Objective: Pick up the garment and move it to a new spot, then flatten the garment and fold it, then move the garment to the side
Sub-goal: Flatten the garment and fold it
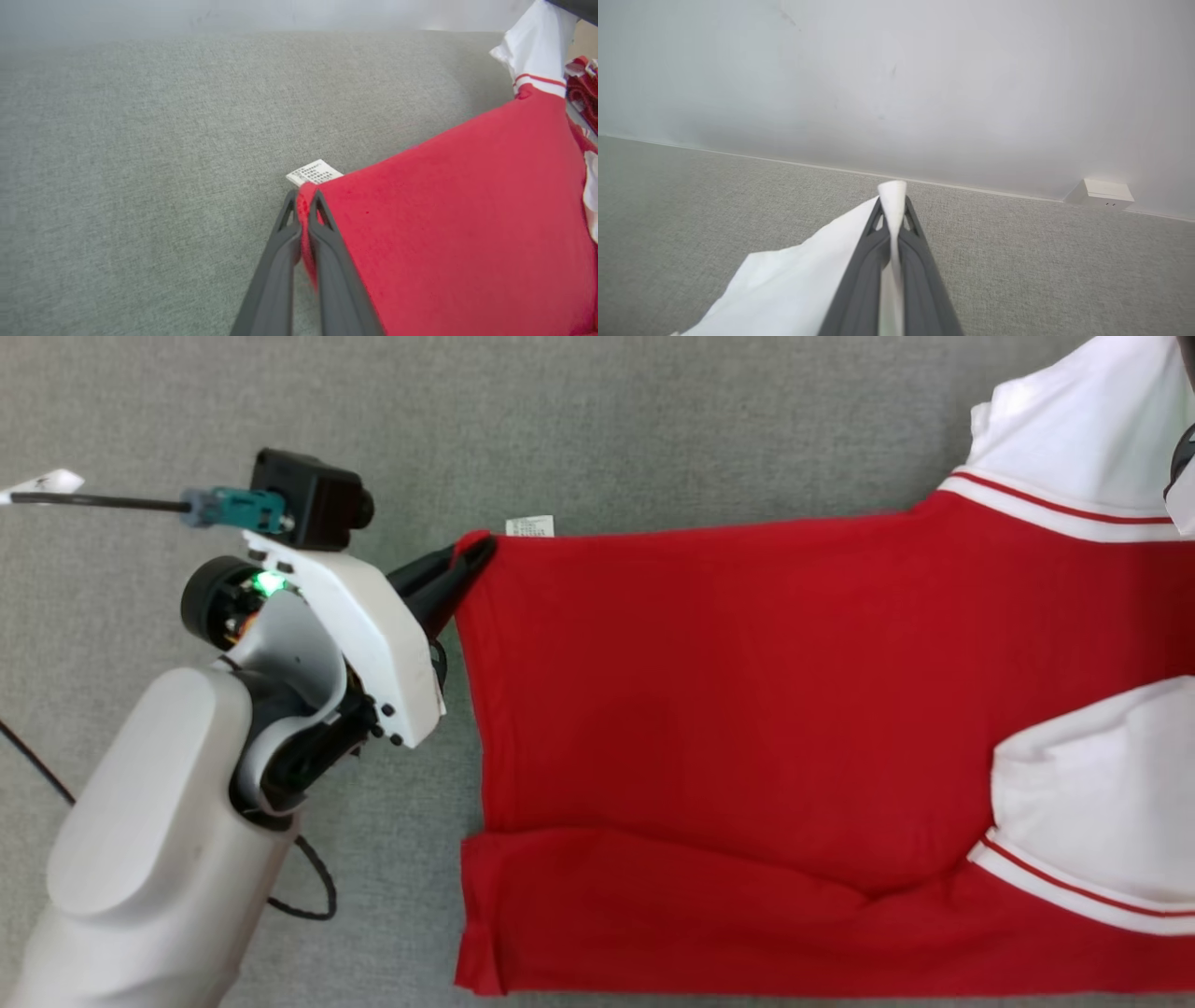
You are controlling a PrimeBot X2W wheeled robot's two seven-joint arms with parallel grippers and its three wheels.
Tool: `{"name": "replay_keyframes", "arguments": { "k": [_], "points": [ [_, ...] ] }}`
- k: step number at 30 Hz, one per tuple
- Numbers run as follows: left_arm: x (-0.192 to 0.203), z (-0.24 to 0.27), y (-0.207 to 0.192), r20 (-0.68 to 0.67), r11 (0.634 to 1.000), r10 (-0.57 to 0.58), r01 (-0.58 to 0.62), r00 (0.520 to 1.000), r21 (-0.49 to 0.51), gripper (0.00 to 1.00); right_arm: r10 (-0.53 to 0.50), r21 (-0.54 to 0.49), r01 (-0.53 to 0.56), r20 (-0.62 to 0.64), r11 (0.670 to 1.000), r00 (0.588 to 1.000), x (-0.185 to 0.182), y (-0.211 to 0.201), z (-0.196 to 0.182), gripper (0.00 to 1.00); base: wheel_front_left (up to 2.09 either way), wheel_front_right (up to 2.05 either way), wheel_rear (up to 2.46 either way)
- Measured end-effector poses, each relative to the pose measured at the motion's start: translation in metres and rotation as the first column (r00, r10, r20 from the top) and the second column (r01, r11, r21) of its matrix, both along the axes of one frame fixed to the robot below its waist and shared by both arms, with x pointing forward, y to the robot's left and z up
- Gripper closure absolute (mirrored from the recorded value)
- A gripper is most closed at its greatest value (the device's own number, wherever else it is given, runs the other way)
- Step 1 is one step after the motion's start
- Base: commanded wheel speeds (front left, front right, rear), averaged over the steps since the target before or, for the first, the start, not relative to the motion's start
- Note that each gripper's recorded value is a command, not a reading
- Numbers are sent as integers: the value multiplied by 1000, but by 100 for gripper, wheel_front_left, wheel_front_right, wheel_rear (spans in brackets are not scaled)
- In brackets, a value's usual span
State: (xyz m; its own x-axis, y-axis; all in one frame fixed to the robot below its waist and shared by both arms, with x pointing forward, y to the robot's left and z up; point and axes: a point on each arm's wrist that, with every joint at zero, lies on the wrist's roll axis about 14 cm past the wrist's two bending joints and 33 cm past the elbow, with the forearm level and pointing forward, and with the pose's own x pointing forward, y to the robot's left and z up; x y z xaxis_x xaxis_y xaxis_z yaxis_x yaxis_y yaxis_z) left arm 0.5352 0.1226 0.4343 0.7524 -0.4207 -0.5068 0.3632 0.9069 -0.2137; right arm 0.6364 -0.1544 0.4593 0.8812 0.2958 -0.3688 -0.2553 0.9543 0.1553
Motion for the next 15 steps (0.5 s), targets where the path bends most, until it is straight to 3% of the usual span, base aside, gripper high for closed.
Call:
{"name": "replay_keyframes", "arguments": {
  "k": [4, 15],
  "points": [
    [-4, 19, -11, 64, 998, 11, -8, 998, -56, 100, -14, 28, 13, 41, 1000, 999, -17, -7, 10, 100, 0, 0, 0],
    [-76, 37, -35, 100, 987, -2, 18, 995, -161, 100, -53, 108, 47, 56, 993, 997, -122, -41, 14, 100, 0, 0, 0]
  ]
}}
